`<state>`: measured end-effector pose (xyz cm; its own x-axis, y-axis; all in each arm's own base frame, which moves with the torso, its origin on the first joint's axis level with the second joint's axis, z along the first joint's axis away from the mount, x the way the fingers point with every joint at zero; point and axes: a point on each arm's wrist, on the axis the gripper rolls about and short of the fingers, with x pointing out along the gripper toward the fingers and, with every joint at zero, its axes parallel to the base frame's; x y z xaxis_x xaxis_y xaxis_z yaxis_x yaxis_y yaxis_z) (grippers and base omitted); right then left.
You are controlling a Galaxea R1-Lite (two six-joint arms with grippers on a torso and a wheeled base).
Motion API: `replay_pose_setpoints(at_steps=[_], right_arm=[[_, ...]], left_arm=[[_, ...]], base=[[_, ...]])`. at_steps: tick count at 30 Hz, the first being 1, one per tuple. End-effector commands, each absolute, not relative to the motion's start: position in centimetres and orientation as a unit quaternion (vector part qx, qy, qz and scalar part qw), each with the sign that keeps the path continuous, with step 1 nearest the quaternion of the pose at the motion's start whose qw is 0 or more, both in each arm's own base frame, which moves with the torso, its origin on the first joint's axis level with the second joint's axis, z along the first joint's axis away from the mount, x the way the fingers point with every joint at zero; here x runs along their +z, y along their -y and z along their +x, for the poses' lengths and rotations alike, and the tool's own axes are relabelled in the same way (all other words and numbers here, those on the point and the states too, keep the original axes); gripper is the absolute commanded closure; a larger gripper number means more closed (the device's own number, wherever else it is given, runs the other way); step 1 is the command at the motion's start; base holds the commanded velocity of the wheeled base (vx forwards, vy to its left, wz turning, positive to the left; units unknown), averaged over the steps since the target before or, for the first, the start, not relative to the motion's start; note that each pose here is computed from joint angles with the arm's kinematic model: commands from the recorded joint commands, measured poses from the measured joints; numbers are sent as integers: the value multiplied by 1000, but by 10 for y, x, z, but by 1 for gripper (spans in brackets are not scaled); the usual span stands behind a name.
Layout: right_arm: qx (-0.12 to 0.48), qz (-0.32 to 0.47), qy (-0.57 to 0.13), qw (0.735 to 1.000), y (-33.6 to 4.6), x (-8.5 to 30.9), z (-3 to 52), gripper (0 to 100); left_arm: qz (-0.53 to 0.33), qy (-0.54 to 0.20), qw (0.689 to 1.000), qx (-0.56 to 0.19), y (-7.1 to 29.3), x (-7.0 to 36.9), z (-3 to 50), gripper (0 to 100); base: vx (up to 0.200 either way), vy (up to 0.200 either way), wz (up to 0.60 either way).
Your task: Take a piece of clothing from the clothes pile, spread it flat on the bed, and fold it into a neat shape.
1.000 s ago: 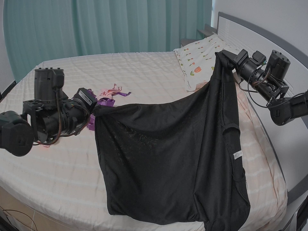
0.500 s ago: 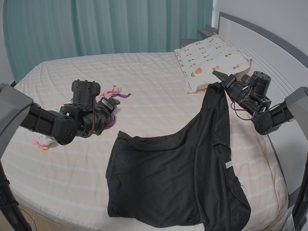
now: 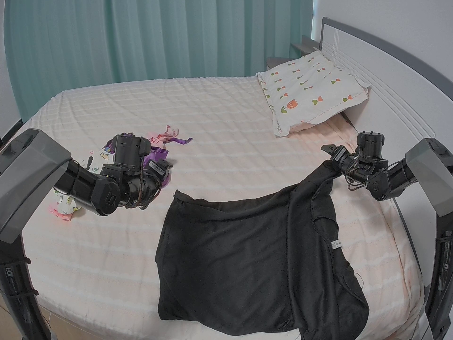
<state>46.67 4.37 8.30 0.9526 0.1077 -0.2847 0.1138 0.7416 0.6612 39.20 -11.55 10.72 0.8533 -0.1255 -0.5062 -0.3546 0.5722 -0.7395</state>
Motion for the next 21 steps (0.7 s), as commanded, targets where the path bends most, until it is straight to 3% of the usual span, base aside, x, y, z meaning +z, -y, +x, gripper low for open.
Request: replay_pose_setpoints(at_steps=[1, 11, 12, 16, 21], right_arm=[[-41, 350, -159, 922, -28, 76, 468, 0], [-49, 340, -159, 926, -21, 96, 450, 0], [-38, 341, -211, 915, -20, 115, 432, 0], [-37, 347, -233, 908, -18, 127, 413, 0], [-15, 344, -286, 894, -23, 125, 342, 0]], left_arm=[[-459, -266, 846, 54, 106, 125, 362, 0], [-458, -292, 839, 35, 99, 134, 320, 0], [-461, -311, 831, 14, 94, 138, 293, 0], [-463, -335, 821, -3, 87, 136, 267, 0], [-461, -379, 803, -6, 81, 121, 239, 0]], base=[[0, 0, 0], [0, 0, 0], [0, 0, 0], [0, 0, 0], [0, 0, 0]])
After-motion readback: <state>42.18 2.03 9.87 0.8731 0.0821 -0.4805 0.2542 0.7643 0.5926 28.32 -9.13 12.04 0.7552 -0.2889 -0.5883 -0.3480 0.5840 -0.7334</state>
